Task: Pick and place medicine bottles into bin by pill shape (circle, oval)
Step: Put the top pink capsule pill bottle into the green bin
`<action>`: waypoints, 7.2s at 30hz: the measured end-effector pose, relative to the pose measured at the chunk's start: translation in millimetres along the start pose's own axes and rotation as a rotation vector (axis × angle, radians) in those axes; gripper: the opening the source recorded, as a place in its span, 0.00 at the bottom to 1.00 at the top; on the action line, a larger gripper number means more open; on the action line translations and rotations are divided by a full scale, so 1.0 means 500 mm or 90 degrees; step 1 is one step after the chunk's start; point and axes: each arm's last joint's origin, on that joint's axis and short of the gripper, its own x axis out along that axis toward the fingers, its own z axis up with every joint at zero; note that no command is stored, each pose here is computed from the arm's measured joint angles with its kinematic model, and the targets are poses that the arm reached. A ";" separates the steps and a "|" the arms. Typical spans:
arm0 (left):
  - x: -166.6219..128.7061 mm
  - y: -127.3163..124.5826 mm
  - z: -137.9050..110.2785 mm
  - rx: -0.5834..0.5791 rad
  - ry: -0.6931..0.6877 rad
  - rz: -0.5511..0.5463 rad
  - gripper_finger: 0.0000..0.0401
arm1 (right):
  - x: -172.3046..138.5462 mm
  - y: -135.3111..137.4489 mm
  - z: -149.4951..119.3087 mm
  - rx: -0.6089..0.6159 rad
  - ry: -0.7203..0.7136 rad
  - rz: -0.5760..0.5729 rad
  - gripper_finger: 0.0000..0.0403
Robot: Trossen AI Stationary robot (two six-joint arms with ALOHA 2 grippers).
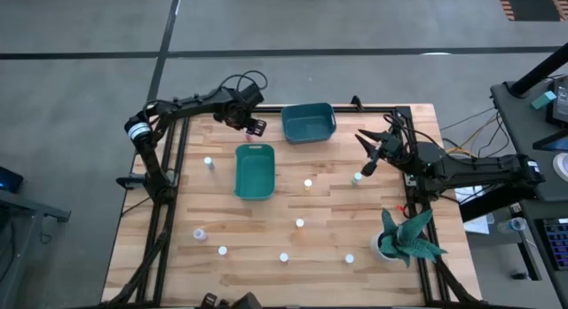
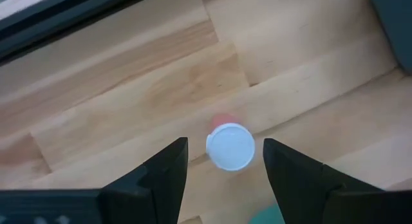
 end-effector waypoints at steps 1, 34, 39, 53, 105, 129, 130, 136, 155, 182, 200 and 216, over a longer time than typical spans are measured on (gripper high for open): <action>0.002 -0.001 -0.002 0.000 -0.001 -0.001 0.47 | 0.000 0.000 0.000 -0.001 0.000 0.000 0.16; 0.015 -0.004 -0.005 -0.013 -0.021 -0.004 0.47 | 0.000 0.000 0.000 -0.004 0.000 0.000 0.16; 0.015 -0.003 -0.004 -0.013 -0.024 0.000 0.47 | 0.000 0.000 0.000 -0.004 0.000 0.000 0.16; 0.037 -0.005 -0.006 -0.010 -0.006 0.014 0.42 | 0.000 0.000 0.000 -0.004 0.000 0.000 0.16; -0.302 -0.169 -0.253 0.254 -0.079 -0.142 0.24 | 0.000 -0.001 0.002 0.000 -0.005 -0.001 0.16; -0.180 -0.209 -0.265 0.316 -0.021 -0.047 0.24 | 0.000 -0.001 0.002 -0.008 -0.005 -0.002 0.16; -0.178 -0.208 -0.263 0.314 -0.022 -0.048 0.24 | 0.000 -0.001 0.002 -0.008 -0.005 -0.002 0.16; -0.150 -0.193 -0.249 0.295 -0.024 -0.040 0.24 | 0.000 -0.001 0.002 -0.008 -0.005 -0.002 0.16; -0.057 -0.202 -0.196 0.325 0.011 -0.045 0.24 | 0.000 0.000 0.001 -0.008 -0.004 -0.001 0.16; -0.037 -0.196 -0.160 0.327 -0.027 -0.054 0.24 | 0.000 0.000 0.001 -0.009 -0.004 -0.001 0.16; -0.024 -0.191 -0.165 0.324 -0.027 -0.050 0.24 | 0.000 0.000 0.001 -0.009 -0.004 -0.001 0.16; -0.012 -0.185 -0.171 0.308 -0.019 -0.045 0.35 | 0.000 0.000 0.001 -0.009 -0.004 -0.001 0.16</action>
